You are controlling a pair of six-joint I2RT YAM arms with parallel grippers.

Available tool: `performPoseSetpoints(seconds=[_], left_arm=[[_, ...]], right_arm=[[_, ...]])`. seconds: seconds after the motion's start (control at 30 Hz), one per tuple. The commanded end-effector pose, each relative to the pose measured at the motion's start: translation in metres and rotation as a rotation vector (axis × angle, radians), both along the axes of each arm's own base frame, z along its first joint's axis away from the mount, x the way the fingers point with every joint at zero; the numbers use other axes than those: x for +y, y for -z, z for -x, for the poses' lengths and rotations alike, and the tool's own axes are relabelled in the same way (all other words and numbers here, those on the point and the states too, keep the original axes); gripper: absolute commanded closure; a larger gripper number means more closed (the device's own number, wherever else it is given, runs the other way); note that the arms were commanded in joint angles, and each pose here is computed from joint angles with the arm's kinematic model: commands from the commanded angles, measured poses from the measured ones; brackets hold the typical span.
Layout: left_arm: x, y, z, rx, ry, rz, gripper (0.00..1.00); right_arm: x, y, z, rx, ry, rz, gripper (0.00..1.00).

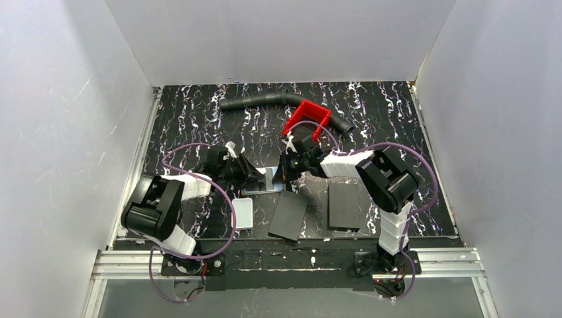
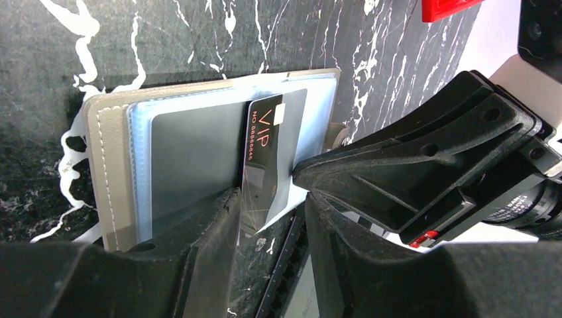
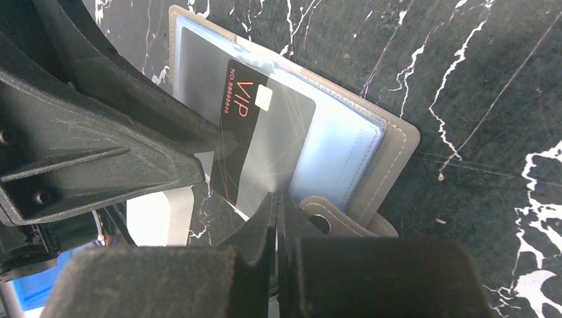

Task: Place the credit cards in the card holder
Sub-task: Insert the credit card into the card holder.

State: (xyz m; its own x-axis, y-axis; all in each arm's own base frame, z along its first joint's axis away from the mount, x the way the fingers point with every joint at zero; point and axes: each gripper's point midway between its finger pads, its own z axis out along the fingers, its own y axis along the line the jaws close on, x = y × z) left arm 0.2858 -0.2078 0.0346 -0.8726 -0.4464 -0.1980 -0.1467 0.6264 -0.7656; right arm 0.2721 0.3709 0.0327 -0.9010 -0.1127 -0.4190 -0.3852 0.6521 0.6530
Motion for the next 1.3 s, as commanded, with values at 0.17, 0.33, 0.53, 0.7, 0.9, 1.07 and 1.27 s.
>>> performPoseSetpoints(seconds=[0.17,0.33,0.53,0.7,0.9,1.07,1.27], left_arm=[[-0.007,0.005,0.0,-0.017,0.046,-0.137,0.59],[-0.017,0.002,0.002,-0.011,0.066,-0.133,0.59],[-0.014,0.002,0.004,-0.01,0.056,-0.143,0.59],[-0.013,0.009,0.006,0.012,0.059,-0.154,0.59],[-0.012,0.013,0.007,0.022,0.064,-0.165,0.59],[-0.013,0.01,0.006,0.017,0.067,-0.16,0.59],[-0.017,0.005,0.001,0.001,0.088,-0.155,0.59]], right_arm=[[-0.008,0.012,0.004,0.019,0.009,0.027,0.99],[-0.007,0.01,0.003,0.016,0.014,0.023,0.99],[-0.005,-0.009,-0.001,-0.004,0.009,0.02,0.98],[-0.019,-0.033,-0.011,-0.068,0.026,0.087,0.9],[-0.042,-0.034,-0.017,-0.073,0.051,0.135,0.82],[-0.047,-0.022,-0.019,-0.05,0.052,0.138,0.82],[-0.037,-0.012,-0.019,-0.029,0.032,0.099,0.82]])
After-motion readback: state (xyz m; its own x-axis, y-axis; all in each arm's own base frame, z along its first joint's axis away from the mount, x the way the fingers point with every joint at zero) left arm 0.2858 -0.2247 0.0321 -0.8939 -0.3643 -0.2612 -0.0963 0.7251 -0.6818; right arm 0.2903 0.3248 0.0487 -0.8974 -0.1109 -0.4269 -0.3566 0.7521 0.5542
